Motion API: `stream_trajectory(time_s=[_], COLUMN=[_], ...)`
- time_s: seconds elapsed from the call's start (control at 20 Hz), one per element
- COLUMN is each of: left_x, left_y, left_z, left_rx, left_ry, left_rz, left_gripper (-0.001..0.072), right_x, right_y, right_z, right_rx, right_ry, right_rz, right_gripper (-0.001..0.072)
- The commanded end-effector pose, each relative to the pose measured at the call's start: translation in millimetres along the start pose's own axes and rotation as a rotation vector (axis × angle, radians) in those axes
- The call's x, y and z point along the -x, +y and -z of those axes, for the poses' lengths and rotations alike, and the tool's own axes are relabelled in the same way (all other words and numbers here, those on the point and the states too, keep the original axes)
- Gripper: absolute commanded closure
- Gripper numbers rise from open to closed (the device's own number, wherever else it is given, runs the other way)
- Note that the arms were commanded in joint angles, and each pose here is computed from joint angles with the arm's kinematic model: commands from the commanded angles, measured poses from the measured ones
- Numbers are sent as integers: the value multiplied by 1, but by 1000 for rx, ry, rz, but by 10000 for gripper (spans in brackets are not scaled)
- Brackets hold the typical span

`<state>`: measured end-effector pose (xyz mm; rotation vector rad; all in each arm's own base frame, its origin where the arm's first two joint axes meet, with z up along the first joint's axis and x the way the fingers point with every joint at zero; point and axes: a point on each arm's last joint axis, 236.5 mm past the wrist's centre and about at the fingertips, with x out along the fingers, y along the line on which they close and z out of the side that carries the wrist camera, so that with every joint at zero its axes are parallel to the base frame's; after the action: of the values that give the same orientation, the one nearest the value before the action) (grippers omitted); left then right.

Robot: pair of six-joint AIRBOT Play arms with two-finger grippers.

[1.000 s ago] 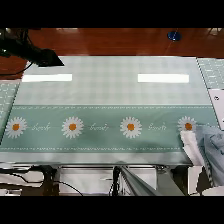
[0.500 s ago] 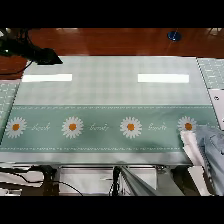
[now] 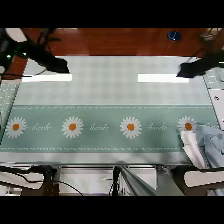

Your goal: Fold the shirts.

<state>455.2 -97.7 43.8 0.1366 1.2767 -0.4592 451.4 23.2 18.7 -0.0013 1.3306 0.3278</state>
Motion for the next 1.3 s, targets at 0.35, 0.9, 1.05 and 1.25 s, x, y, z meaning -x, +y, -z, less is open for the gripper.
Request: stream_trajectory(time_s=[0.35,0.9,1.05,1.25], left_x=[-36,-63,-68,-65], left_y=[-30,-29,-29,-30], left_z=[-13,-4,-3,10], left_rx=[-69,-71,-71,-65], left_ry=[39,100,110,163], left_rz=[-193,-185,-184,-178], left_gripper=[71,71,71,173], right_x=[-28,-29,-29,-29], right_y=[23,19,19,19], right_z=[33,26,26,26], right_rx=[112,119,119,119], right_ry=[293,265,266,266], right_rz=[282,300,300,300], right_gripper=[207,207,207,207])
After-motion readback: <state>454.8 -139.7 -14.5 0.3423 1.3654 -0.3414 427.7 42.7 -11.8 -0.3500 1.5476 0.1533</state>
